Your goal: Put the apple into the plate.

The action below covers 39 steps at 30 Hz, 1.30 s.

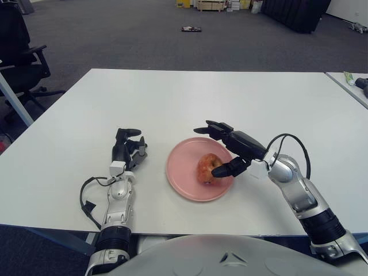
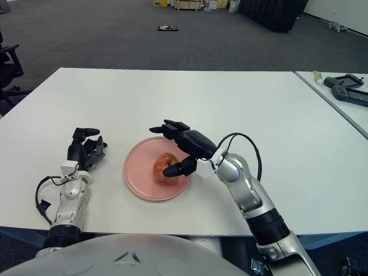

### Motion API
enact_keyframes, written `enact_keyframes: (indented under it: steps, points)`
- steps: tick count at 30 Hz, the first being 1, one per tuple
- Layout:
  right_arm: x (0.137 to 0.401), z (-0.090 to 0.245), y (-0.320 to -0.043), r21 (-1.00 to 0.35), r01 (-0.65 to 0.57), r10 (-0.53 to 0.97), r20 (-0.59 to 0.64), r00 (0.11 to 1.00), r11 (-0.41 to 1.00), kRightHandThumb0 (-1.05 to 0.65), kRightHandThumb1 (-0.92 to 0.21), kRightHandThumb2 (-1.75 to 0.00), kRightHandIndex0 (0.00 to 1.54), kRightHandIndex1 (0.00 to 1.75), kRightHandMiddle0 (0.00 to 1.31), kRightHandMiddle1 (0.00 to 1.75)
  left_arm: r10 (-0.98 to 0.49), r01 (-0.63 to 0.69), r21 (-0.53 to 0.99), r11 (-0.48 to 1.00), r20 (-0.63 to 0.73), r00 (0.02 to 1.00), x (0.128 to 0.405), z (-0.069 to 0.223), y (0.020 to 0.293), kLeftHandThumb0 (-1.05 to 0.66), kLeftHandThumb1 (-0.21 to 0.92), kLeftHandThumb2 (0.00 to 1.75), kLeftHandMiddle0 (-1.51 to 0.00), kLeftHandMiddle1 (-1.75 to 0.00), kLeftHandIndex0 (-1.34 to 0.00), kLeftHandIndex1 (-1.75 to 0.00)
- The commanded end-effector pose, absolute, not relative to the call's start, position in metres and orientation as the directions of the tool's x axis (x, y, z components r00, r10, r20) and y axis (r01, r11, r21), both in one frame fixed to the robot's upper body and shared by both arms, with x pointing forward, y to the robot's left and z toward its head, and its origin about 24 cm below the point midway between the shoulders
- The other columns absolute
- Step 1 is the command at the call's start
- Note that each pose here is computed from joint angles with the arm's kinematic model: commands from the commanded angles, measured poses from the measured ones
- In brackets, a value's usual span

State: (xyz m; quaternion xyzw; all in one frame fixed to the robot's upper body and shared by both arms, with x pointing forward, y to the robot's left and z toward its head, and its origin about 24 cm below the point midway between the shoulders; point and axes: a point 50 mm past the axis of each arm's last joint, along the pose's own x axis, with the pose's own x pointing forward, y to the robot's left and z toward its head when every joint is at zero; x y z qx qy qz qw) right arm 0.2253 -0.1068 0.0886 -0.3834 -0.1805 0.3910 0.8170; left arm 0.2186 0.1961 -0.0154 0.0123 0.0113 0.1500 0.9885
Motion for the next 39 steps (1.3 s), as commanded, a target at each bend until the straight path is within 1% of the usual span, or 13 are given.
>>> enact_keyframes:
  steps: [1,11,15,18,19,20,21,25,26,28,31,36,39]
  points:
    - [0.224,0.092,-0.109,-0.767,-0.495,0.782,0.014,0.624,0.408,-1.03,-0.92,-0.49,0.00,0.00,0.00,0.09,0.300,-0.298,0.028,0.954,-0.053,0.953,0.217,-0.021,0.196,-0.38,0.70,0.83,-0.58,-1.57,-0.33,-1.75]
    - [0.222,0.094,-0.114,-0.717,-0.502,0.771,0.078,0.632,0.484,-1.05,-0.92,-0.51,0.00,0.00,0.00,0.05,0.294,-0.293,0.031,0.956,-0.047,0.955,0.217,-0.022,0.197,-0.38,0.72,0.81,-0.58,-1.54,-0.32,-1.75]
    - [0.223,0.095,-0.118,-0.667,-0.478,0.731,0.149,0.665,0.571,-1.04,-0.92,-0.51,0.00,0.00,0.02,0.03,0.293,-0.292,0.026,0.956,-0.045,0.955,0.217,-0.022,0.197,-0.37,0.72,0.81,-0.57,-1.55,-0.32,-1.75]
    - [0.223,0.095,-0.121,-0.604,-0.430,0.668,0.240,0.705,0.671,-1.01,-0.92,-0.52,0.01,0.00,0.01,0.12,0.295,-0.294,0.026,0.956,-0.050,0.954,0.217,-0.022,0.197,-0.37,0.72,0.81,-0.58,-1.55,-0.32,-1.75]
    - [0.223,0.096,-0.122,-0.586,-0.412,0.647,0.269,0.714,0.698,-0.99,-0.92,-0.51,0.05,0.03,0.00,0.21,0.295,-0.294,0.026,0.955,-0.052,0.954,0.217,-0.022,0.197,-0.38,0.71,0.82,-0.59,-1.54,-0.32,-1.75]
    - [0.223,0.095,-0.122,-0.547,-0.379,0.607,0.325,0.725,0.746,-0.98,-0.92,-0.51,0.07,0.04,0.00,0.25,0.295,-0.294,0.027,0.955,-0.054,0.954,0.217,-0.022,0.197,-0.38,0.71,0.82,-0.59,-1.54,-0.32,-1.75]
    - [0.222,0.095,-0.123,-0.518,-0.356,0.576,0.363,0.732,0.778,-0.95,-0.92,-0.50,0.12,0.12,0.00,0.46,0.296,-0.294,0.028,0.955,-0.055,0.954,0.217,-0.022,0.196,-0.38,0.71,0.82,-0.60,-1.54,-0.32,-1.75]
    - [0.221,0.094,-0.122,-0.386,-0.268,0.442,0.486,0.754,0.883,-0.87,-0.91,-0.54,0.11,0.59,0.00,0.98,0.295,-0.293,0.033,0.955,-0.060,0.954,0.217,-0.022,0.196,-0.38,0.70,0.83,-0.62,-1.55,-0.32,-1.75]
    - [0.221,0.094,-0.123,-0.352,-0.243,0.404,0.514,0.757,0.904,-0.86,-0.91,-0.55,0.11,0.64,0.00,1.03,0.295,-0.294,0.034,0.955,-0.058,0.954,0.217,-0.022,0.196,-0.38,0.70,0.83,-0.62,-1.55,-0.32,-1.75]
    - [0.220,0.093,-0.123,-0.302,-0.200,0.342,0.556,0.758,0.932,-0.79,-0.86,-0.66,0.14,0.80,0.01,1.22,0.295,-0.294,0.035,0.955,-0.055,0.954,0.217,-0.022,0.196,-0.38,0.69,0.85,-0.63,-1.54,-0.33,-1.75]
    - [0.219,0.093,-0.124,-0.268,-0.145,0.282,0.593,0.755,0.952,-0.70,-0.82,-0.77,0.21,0.93,0.13,1.32,0.295,-0.294,0.035,0.955,-0.052,0.954,0.217,-0.022,0.196,-0.38,0.67,0.88,-0.65,-1.55,-0.35,-1.75]
    - [0.218,0.089,-0.131,-0.220,-0.032,0.164,0.617,0.770,0.975,-0.60,-0.78,-0.92,0.31,1.06,0.26,1.38,0.295,-0.293,0.033,0.955,-0.053,0.954,0.217,-0.022,0.196,-0.38,0.67,0.88,-0.63,-1.55,-0.35,-1.75]
    - [0.218,0.085,-0.134,-0.175,0.002,0.107,0.608,0.787,0.985,-0.56,-0.78,-0.99,0.38,1.12,0.31,1.40,0.297,-0.296,0.029,0.955,-0.049,0.954,0.217,-0.022,0.196,-0.38,0.67,0.87,-0.62,-1.56,-0.35,-1.75]
